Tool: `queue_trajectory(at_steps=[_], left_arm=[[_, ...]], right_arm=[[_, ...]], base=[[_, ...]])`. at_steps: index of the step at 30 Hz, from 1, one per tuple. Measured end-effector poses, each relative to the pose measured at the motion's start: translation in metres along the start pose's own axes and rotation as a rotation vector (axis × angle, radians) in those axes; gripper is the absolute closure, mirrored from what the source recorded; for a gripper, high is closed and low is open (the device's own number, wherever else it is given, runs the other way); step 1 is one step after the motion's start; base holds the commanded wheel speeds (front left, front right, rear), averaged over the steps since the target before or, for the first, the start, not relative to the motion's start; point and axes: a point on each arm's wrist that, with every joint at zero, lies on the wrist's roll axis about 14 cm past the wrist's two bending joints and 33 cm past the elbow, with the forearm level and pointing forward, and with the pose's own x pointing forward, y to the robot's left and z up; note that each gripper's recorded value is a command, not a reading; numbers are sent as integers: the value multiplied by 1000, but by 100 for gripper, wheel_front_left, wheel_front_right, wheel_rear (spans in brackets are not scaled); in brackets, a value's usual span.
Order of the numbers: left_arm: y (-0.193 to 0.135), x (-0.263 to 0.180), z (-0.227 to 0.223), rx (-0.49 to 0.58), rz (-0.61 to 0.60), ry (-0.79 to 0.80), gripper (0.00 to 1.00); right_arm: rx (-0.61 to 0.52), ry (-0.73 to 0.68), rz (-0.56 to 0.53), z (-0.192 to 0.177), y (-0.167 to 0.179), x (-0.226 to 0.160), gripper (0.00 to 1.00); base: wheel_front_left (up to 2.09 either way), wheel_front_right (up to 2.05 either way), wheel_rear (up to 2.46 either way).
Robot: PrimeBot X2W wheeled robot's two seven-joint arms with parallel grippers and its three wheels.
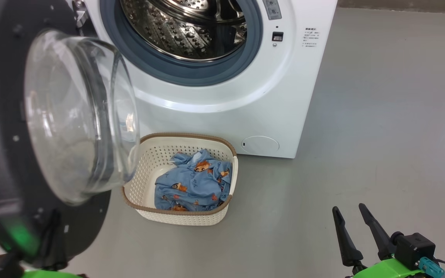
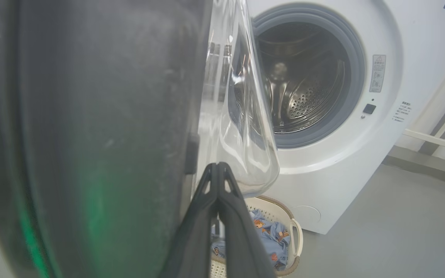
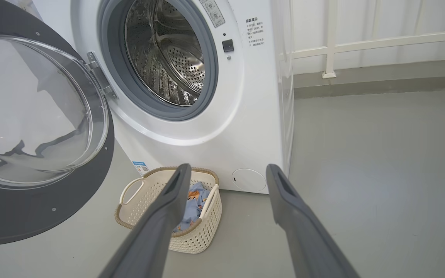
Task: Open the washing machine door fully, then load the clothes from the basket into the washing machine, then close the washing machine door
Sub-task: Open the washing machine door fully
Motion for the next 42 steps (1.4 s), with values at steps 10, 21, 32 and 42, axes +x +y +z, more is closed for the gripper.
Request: queue_trajectory(at_steps=[10, 21, 32, 42], left_arm=[[57, 7, 0, 8, 188, 4, 100], [102, 31, 10, 21, 313, -11, 100], [129, 51, 22, 16, 389, -35, 100], [150, 66, 28, 55, 418, -26, 100]], right_arm=[[2, 10, -19, -4, -6, -2, 0], [3, 39, -35, -15, -13, 0, 0], [-2, 48, -43, -19, -18, 4, 0], [-8, 52, -51, -21, -22, 9, 0]], base=[[0, 0, 0], [0, 0, 0], [0, 0, 0], [0, 0, 0]])
